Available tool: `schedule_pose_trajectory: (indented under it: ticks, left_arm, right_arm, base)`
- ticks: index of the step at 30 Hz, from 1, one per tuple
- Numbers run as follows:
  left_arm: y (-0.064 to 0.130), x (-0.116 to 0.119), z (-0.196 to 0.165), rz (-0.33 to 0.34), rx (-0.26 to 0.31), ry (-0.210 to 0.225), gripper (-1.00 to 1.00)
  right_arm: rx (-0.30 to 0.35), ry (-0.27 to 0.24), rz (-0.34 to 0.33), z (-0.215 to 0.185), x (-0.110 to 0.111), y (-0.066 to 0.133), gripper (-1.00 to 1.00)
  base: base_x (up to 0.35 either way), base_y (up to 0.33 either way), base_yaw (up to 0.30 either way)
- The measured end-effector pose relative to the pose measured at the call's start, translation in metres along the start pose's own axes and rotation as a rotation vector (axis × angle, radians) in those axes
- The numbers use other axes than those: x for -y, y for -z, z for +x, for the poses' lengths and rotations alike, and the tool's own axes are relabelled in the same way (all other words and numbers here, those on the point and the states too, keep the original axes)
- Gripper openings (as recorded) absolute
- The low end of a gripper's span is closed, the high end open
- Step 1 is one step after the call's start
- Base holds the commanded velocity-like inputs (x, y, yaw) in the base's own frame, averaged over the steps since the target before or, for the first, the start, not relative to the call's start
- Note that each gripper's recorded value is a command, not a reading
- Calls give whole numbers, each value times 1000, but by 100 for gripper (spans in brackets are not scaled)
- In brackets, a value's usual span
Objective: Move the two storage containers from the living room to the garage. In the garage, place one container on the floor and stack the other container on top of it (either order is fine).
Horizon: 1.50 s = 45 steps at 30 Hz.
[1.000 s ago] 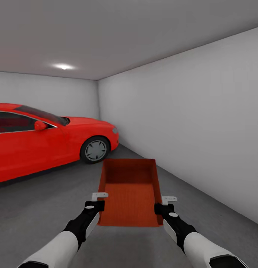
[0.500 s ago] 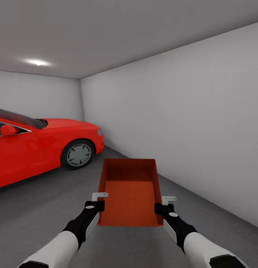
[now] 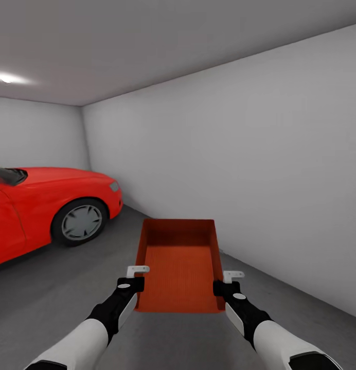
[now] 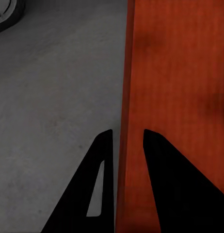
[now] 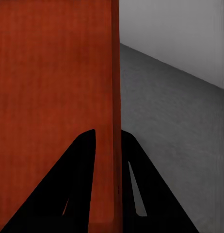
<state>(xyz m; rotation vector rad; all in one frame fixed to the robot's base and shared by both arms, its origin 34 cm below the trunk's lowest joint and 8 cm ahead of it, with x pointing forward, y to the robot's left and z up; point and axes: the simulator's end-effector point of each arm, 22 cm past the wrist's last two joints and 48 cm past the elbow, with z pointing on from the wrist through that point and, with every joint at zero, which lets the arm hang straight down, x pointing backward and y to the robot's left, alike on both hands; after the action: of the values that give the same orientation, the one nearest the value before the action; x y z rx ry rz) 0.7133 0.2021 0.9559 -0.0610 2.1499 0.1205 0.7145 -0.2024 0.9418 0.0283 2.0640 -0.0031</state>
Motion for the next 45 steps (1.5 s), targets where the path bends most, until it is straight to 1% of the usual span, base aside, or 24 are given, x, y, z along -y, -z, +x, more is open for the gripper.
schedule_pose_trajectory:
  ticks: [41, 45]
  left_arm:
    - [0, 0, 0, 0, 1, 1, -100]
    - [-1, 0, 0, 0, 2, 1, -100]
  right_arm:
    - [1, 1, 0, 0, 0, 0, -100]
    - [1, 1, 0, -1, 0, -1, -100]
  base:
    - [316, 0, -247]
    - [184, 0, -247]
